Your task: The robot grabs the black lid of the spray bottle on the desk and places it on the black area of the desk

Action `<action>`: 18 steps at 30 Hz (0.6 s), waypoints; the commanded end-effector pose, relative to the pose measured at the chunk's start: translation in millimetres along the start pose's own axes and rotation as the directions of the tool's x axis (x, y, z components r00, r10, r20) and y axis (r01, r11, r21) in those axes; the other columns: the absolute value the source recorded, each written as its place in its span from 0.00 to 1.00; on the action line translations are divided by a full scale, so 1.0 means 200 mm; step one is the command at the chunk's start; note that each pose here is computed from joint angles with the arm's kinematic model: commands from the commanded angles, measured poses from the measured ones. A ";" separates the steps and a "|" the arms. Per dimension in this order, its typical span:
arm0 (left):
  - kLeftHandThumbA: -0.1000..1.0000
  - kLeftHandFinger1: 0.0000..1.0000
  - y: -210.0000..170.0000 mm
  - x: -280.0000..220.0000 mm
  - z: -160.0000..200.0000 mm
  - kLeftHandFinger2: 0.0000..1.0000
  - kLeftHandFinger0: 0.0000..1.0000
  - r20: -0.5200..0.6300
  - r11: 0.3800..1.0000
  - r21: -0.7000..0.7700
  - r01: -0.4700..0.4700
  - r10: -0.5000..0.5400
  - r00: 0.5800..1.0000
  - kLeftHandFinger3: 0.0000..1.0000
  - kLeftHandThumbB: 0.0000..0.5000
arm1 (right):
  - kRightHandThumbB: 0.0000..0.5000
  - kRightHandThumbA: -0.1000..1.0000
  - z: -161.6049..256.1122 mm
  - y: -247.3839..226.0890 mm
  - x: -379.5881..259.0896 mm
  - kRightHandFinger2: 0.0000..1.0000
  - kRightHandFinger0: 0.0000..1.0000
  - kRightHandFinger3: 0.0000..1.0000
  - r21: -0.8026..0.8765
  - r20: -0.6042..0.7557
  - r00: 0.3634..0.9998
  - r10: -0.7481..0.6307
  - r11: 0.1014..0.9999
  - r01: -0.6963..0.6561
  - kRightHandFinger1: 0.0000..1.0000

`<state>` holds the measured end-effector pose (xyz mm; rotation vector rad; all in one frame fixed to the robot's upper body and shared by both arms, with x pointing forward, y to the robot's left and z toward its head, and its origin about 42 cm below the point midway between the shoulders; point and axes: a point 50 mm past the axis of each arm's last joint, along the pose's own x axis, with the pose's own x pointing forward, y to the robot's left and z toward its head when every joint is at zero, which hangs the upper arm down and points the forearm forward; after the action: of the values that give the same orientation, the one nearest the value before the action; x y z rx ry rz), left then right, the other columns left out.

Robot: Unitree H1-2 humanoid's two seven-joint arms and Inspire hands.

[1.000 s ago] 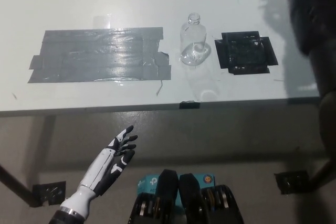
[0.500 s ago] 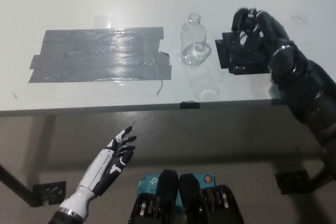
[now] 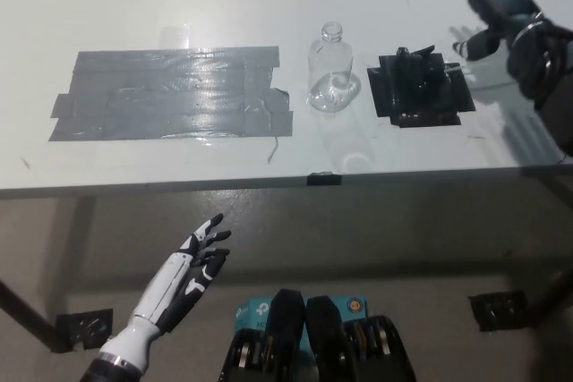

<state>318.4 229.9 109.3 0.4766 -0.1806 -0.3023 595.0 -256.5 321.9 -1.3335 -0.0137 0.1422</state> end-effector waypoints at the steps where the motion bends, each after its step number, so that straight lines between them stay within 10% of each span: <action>1: 1.00 0.78 0.05 0.04 0.05 0.88 0.78 0.071 1.000 0.022 -0.010 0.009 0.997 1.00 0.06 | 1.00 0.72 0.08 -0.36 0.01 1.00 1.00 1.00 0.088 0.079 0.994 -0.078 0.994 0.071 1.00; 11: 1.00 0.84 0.09 0.14 0.10 0.93 0.80 0.110 0.999 0.015 -0.033 0.031 0.993 1.00 0.00 | 0.99 0.97 0.30 -0.77 -0.36 1.00 1.00 1.00 0.428 0.413 0.823 -0.390 0.881 0.203 1.00; 18: 1.00 1.00 0.08 0.12 0.09 1.00 0.97 0.093 0.998 -0.023 -0.062 0.064 0.994 1.00 0.16 | 0.88 0.94 0.39 -0.33 -0.92 1.00 1.00 1.00 0.583 0.540 0.670 -0.510 0.801 0.139 1.00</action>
<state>326.5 228.5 109.0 0.4775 -0.1735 -0.3025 560.7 -228.4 361.0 -1.0116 -0.3569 0.2249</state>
